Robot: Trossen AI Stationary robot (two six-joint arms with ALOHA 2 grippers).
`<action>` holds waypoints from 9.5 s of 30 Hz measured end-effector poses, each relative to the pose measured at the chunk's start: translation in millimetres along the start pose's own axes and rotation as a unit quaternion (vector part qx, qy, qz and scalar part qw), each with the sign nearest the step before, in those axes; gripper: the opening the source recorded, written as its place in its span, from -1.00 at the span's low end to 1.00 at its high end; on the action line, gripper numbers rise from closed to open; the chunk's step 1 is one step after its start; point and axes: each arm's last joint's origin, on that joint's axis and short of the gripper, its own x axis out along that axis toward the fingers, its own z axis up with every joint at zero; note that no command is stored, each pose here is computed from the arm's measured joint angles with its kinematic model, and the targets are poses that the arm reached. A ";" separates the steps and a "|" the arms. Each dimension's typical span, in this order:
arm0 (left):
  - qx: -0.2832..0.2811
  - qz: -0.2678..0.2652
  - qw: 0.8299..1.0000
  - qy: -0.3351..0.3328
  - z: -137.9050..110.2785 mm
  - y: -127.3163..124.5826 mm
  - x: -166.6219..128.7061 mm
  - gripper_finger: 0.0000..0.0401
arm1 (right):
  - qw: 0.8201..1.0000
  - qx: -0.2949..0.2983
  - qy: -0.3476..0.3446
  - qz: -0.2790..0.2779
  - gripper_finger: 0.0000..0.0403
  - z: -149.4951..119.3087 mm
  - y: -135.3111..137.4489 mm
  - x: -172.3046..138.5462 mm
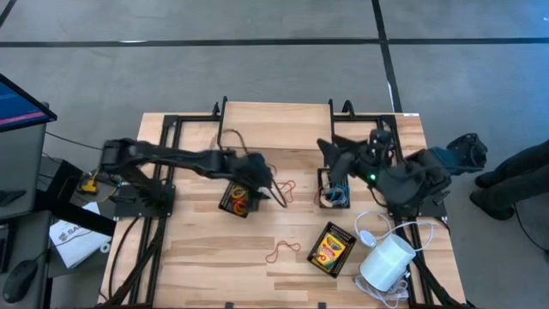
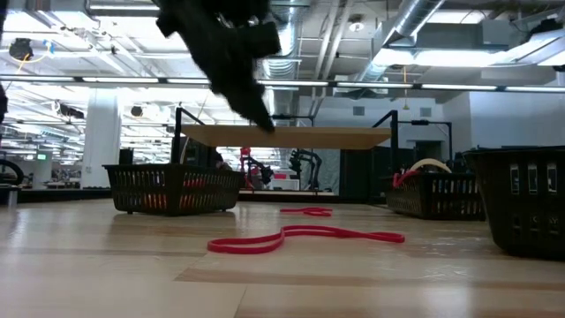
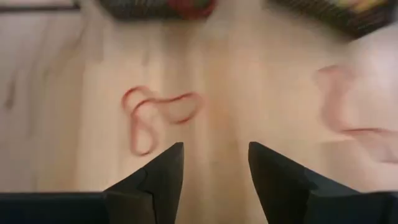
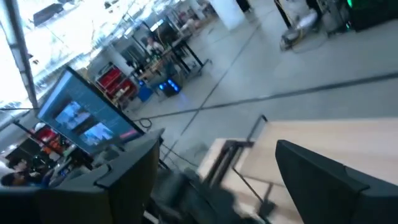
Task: Pick & Place Office Desk Supplies
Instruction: Put the top red rubber band into the top right black bin, then put the red rubber band into the top right black bin
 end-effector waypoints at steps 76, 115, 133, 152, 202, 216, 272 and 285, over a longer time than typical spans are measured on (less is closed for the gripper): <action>-0.108 -0.127 0.859 -0.484 112.1 46.5 -203.8 -1.00 | 0.929 -0.203 0.223 0.216 0.57 42.1 -28.8 93.1; -0.067 -0.002 0.927 -0.368 75.1 21.9 -228.5 -0.10 | 0.898 -0.236 0.333 0.164 -0.99 7.7 -47.9 141.9; -0.142 0.134 0.930 -0.312 39.7 21.5 -261.6 0.04 | 0.690 -0.371 0.606 -0.139 -0.98 -88.5 -159.1 141.0; -0.142 -0.043 0.969 -0.198 65.2 1.3 -179.1 -0.05 | 0.679 -0.347 0.629 -0.150 0.17 -74.0 -158.6 125.8; 0.031 -0.061 0.993 0.093 1.7 -152.1 136.7 0.12 | 0.933 -0.158 0.306 -0.108 0.24 41.9 -77.3 54.9; 0.105 -0.057 0.988 0.095 -2.6 -138.0 148.8 -0.93 | 0.955 -0.127 0.267 -0.026 0.24 39.7 -54.5 40.1; -0.109 -0.226 0.834 -0.491 130.7 -25.6 -186.1 -1.00 | 0.954 -0.185 0.192 0.140 0.24 -24.4 20.1 56.0; -0.111 -0.229 0.833 -0.491 130.9 -27.8 -186.1 -1.00 | 0.953 -0.178 0.189 0.155 0.24 -22.8 22.7 58.5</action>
